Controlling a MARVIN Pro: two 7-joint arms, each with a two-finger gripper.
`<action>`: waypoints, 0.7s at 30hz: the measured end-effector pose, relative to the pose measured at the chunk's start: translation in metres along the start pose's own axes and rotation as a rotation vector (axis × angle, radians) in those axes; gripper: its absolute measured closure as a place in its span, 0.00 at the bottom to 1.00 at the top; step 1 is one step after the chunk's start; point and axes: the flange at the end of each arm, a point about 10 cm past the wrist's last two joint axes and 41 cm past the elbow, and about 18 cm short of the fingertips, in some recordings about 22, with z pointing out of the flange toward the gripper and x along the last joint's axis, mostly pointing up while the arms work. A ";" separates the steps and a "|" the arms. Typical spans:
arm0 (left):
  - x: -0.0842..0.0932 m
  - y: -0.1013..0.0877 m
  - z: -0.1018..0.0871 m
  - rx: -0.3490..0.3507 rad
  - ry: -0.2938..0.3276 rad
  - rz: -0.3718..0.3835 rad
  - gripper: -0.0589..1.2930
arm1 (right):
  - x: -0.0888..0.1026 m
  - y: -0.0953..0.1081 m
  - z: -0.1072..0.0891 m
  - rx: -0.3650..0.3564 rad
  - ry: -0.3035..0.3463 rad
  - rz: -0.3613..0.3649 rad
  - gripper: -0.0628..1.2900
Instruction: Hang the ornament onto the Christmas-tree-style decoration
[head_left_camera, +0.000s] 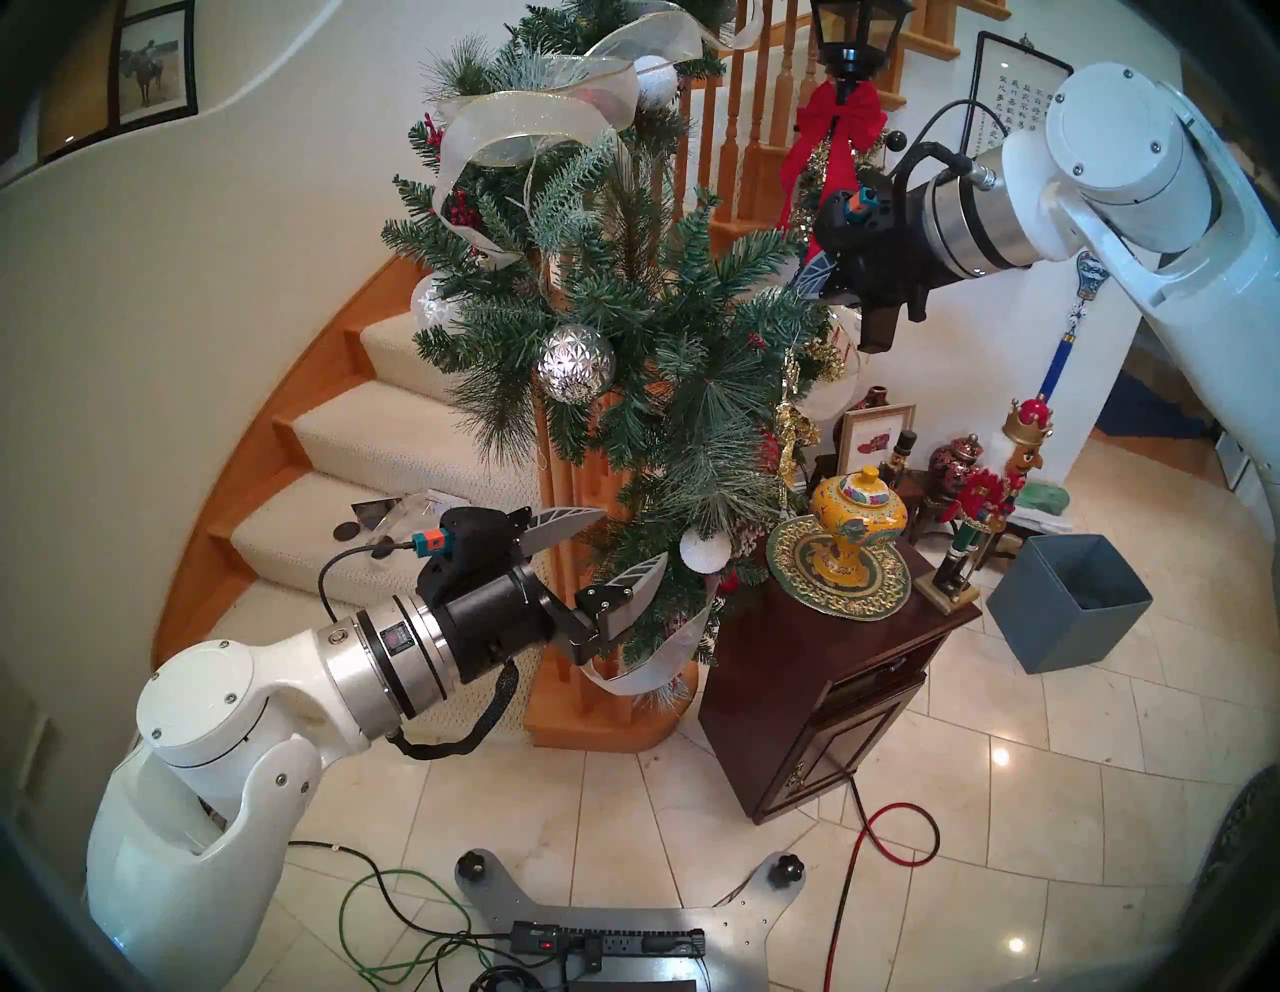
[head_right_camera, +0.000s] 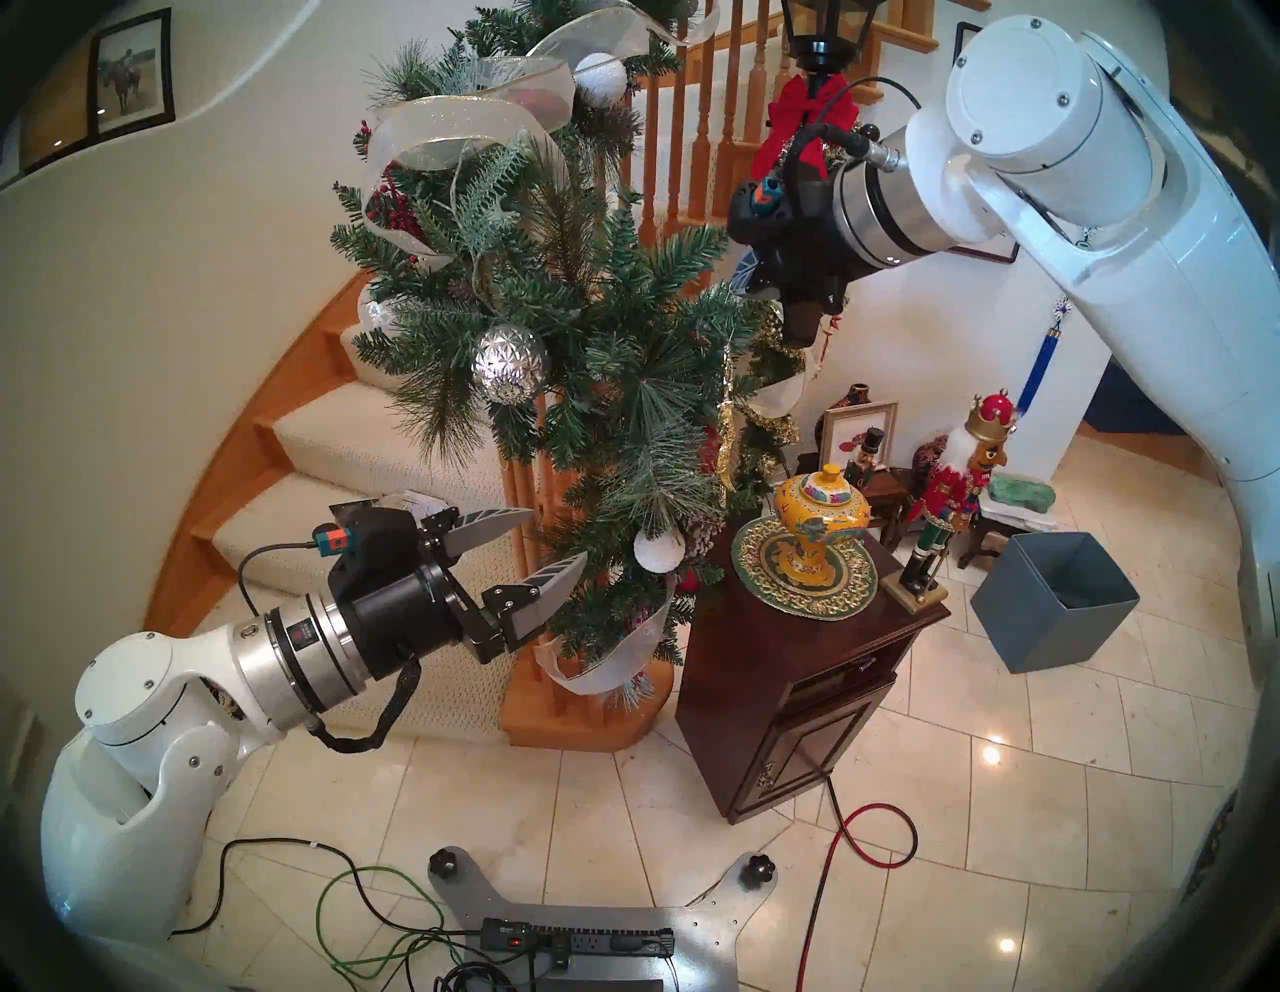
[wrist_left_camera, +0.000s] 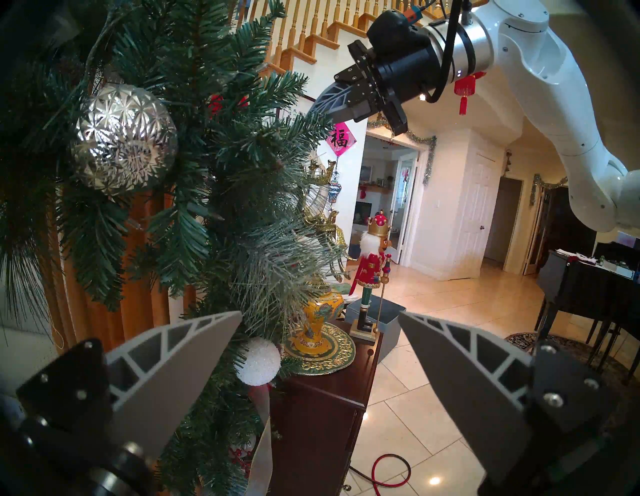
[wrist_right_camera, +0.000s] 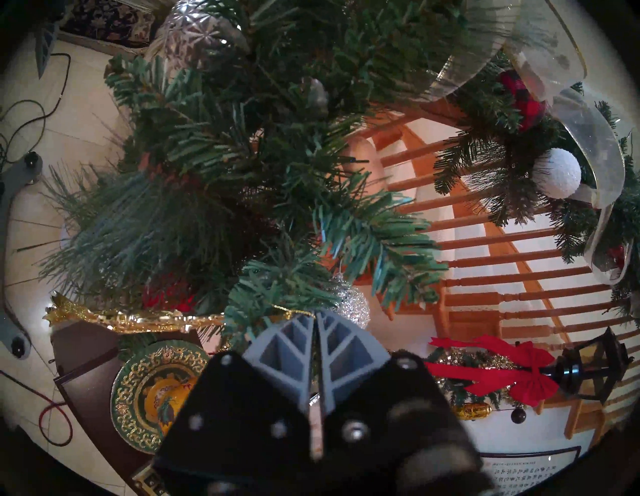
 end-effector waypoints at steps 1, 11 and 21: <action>0.000 0.000 0.000 0.000 0.000 0.000 0.04 | 0.000 0.000 0.000 0.001 0.000 0.000 0.91; 0.000 0.000 0.000 0.000 0.000 0.000 0.04 | 0.000 0.000 0.000 0.001 0.003 -0.006 0.75; 0.000 0.000 0.000 0.000 0.000 0.000 0.04 | 0.001 -0.001 -0.001 0.000 0.004 -0.010 0.75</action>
